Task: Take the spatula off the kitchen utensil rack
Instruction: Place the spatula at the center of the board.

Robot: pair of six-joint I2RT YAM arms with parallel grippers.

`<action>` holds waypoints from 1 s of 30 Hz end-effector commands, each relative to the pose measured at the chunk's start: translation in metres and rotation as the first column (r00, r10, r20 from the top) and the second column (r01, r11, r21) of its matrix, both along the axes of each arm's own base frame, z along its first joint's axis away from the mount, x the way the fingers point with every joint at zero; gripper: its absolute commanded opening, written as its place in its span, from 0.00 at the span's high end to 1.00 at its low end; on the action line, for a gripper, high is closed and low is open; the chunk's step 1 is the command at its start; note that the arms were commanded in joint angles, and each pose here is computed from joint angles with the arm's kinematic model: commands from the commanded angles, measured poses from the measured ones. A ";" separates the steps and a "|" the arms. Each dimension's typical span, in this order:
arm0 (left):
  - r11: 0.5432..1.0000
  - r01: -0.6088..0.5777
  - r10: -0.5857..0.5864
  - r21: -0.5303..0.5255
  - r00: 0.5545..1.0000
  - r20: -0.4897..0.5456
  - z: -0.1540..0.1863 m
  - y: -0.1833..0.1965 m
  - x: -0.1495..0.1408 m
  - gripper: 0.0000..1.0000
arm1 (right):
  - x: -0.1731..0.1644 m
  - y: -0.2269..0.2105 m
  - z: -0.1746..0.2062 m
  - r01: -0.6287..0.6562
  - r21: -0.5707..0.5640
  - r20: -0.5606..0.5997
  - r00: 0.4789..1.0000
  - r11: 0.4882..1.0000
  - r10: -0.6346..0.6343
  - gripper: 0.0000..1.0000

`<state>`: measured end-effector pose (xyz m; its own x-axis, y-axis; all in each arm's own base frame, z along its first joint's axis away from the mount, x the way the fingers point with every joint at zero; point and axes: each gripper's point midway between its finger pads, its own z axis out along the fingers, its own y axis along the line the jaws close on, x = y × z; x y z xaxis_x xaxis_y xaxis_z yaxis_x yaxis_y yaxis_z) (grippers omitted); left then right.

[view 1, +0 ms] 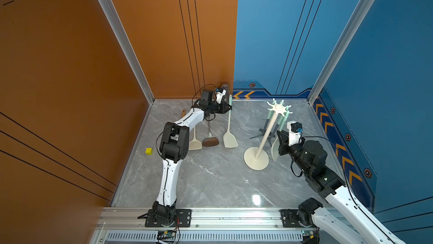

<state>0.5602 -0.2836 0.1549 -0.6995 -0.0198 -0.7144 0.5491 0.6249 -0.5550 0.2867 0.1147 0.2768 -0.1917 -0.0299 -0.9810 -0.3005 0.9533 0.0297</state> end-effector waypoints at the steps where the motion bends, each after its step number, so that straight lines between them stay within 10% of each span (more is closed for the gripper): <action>1: 0.995 -0.064 0.067 0.077 0.997 -0.028 -0.032 0.011 0.009 0.96 | -0.008 -0.012 -0.061 0.033 -0.085 -0.194 0.980 0.996 -0.049 1.00; 30: 0.971 -0.233 0.241 0.060 0.945 -0.220 -0.073 -0.002 -0.001 0.99 | -0.006 -0.011 -0.066 0.027 -0.074 -0.202 0.979 0.997 -0.042 1.00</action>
